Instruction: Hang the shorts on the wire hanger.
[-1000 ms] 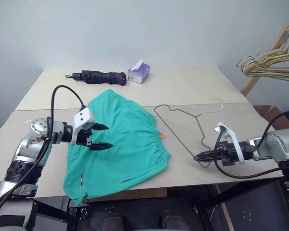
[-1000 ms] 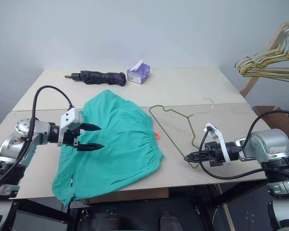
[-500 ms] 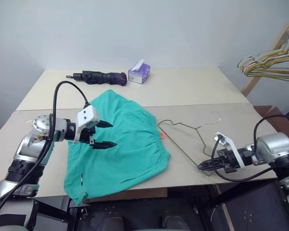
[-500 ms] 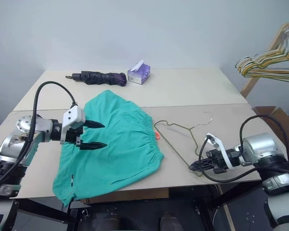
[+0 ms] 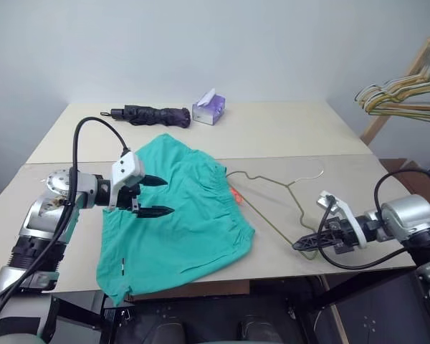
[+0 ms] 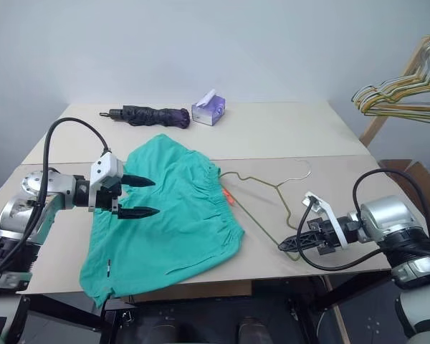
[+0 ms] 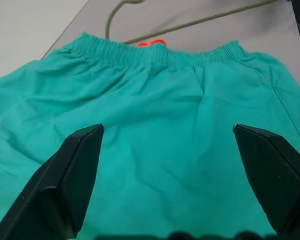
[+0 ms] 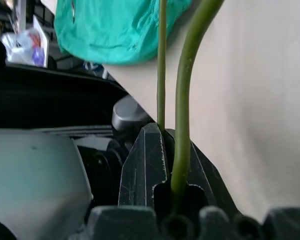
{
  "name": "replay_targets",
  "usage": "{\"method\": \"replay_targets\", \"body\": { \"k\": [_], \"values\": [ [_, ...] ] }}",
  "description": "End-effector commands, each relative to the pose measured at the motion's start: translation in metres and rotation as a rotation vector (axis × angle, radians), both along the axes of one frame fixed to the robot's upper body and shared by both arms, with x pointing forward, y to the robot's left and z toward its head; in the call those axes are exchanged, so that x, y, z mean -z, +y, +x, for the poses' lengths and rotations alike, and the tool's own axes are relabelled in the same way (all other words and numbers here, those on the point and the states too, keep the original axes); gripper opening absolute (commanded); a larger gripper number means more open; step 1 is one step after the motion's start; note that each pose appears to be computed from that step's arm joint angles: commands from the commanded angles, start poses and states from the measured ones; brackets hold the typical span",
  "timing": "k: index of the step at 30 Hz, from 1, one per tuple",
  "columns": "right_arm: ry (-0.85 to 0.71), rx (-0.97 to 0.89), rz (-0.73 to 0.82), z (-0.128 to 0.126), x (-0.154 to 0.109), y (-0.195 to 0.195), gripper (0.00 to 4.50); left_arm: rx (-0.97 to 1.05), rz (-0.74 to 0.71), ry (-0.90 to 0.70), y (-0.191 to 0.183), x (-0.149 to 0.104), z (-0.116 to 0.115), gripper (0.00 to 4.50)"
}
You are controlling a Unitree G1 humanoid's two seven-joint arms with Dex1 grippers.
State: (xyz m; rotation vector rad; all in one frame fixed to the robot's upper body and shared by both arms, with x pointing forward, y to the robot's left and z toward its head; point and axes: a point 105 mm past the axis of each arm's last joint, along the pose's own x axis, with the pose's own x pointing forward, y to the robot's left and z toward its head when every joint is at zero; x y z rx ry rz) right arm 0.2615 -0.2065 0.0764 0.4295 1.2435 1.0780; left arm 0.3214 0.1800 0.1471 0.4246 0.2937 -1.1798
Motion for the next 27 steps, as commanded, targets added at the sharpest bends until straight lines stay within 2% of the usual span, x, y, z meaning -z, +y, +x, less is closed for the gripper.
{"method": "replay_targets", "body": {
  "k": [1,9,15,22,27],
  "values": [
    [-0.066,-0.039,-0.061,0.017,-0.002,0.003,0.00,0.014,0.012,-0.063,-0.001,-0.013,0.003,4.47],
    [-0.141,-0.133,-0.031,0.035,-0.023,0.008,0.00,-0.001,0.008,-0.076,-0.005,-0.007,0.003,4.47],
    [-0.130,-0.229,-0.063,0.037,-0.023,0.019,0.00,-0.011,0.007,-0.084,-0.005,-0.006,0.003,4.47],
    [-0.138,-0.199,-0.173,0.062,-0.011,0.018,0.00,-0.024,0.009,-0.091,-0.004,-0.004,0.001,4.47],
    [-0.169,-0.172,-0.102,0.071,-0.027,0.031,0.00,-0.031,0.011,-0.095,-0.004,-0.002,-0.001,4.47]
  ]
}}
